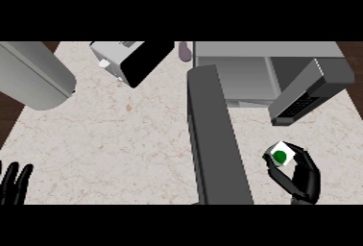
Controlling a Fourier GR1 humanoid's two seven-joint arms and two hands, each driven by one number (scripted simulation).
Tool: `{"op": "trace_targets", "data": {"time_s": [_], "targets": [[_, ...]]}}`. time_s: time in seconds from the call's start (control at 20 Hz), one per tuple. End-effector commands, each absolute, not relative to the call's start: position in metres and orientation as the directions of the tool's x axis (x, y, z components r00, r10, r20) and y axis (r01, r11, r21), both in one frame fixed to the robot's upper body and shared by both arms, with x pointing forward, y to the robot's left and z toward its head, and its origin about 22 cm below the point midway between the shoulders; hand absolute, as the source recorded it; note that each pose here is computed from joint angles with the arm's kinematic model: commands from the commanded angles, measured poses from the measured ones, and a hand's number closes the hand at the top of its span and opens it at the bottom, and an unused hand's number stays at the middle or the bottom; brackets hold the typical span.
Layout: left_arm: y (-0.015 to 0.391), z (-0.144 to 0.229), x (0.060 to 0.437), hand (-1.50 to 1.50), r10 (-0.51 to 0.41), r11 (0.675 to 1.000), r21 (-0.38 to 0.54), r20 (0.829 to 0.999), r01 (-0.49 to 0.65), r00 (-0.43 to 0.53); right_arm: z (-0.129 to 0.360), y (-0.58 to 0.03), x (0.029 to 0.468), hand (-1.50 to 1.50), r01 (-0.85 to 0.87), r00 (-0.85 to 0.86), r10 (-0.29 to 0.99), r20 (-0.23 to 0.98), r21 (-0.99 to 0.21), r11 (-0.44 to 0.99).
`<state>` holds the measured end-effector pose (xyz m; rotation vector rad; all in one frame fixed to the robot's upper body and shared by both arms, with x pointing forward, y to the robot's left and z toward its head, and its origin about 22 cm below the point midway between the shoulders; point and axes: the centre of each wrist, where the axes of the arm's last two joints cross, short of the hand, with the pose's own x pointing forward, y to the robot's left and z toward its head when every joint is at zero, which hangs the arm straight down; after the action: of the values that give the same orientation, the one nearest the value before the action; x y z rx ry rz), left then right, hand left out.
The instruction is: Pick up the milk, place it into the microwave and close the microwave
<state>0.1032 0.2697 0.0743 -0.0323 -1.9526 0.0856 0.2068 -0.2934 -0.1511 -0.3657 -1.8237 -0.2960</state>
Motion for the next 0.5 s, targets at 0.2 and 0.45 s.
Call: {"op": "trace_targets", "data": {"time_s": [0.2, 0.45], "targets": [[0.273, 0.075, 0.093, -1.5, 0.08, 0.996, -0.091, 0.927, -0.013, -0.366, -0.119, -0.28, 0.226, 1.5, 0.489, -0.344, 0.166, 0.924, 0.025, 0.872], [0.275, 0.073, 0.105, -1.5, 0.072, 0.997, -0.081, 0.928, -0.011, -0.364, -0.104, -0.325, 0.248, 1.5, 0.175, -0.393, 0.075, 0.917, -0.006, 0.984]]}}
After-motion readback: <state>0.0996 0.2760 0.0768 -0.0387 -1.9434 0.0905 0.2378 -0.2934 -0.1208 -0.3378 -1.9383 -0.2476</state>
